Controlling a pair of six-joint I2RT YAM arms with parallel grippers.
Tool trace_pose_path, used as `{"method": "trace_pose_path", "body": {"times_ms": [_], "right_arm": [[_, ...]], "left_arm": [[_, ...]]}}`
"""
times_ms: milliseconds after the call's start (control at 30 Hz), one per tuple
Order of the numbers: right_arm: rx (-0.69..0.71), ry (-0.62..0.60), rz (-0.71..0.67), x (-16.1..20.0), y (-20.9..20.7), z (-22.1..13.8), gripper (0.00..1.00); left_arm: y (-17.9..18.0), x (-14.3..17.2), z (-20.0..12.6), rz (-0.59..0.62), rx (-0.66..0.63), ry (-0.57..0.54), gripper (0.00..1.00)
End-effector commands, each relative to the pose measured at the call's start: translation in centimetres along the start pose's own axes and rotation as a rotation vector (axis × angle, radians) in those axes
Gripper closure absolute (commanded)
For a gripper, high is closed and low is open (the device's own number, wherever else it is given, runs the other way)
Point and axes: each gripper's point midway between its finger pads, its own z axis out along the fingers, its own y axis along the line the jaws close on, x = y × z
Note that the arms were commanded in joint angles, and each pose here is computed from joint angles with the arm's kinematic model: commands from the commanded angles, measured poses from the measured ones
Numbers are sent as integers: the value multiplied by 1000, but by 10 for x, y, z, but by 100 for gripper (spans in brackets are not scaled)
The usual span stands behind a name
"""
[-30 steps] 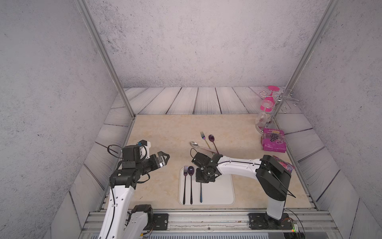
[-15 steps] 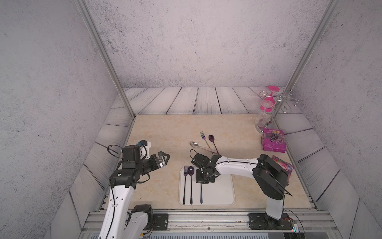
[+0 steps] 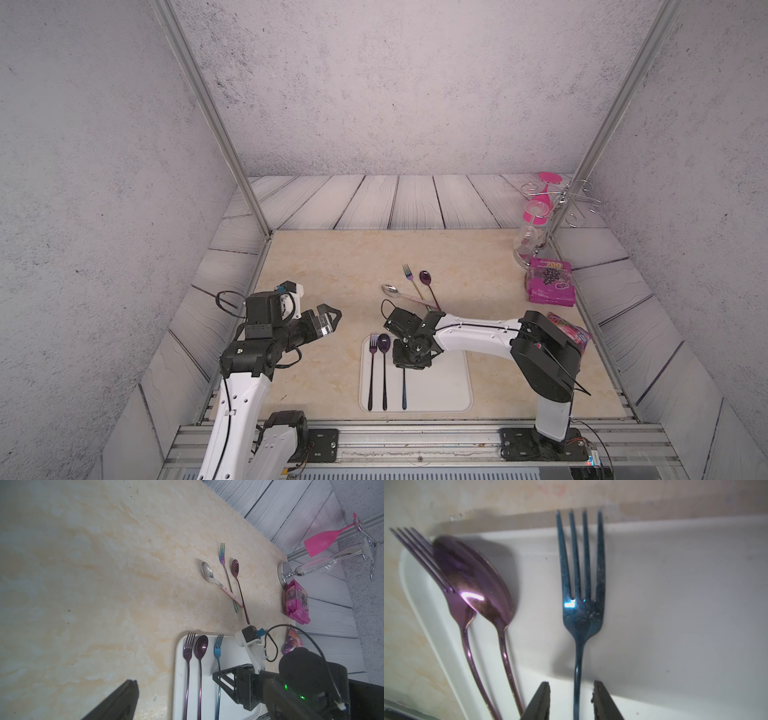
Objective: Set the spoon and fork side by side
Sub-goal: Place the fork on the tray, then pick up the spoon from the center of the board.
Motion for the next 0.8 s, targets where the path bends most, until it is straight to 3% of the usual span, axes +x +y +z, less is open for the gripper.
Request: {"method": "trace_pose_path", "body": {"times_ms": [0,167,267,367,567,767], "right_arm": [[33,-104,-82,-11,-7,-42,53],[118,-241,-333,-39,-25,-99,41],[133,-250,-538,-60,-31,-118,41],[170,-232,-650,-88,-47,-129,41],[108,-224,-748,-149,-60,-119,43],[26,-177,-833,-182,-47,-84,48]], "left_arm": [[2,3,4,14,-2,14,0],[6,6,11,-7,-9,51,1],[1,10,20,-11,21,92,1],[-6,18,32,14,17,150,1],[-12,37,56,50,-28,244,1],[-14,33,52,90,-27,194,1]]}}
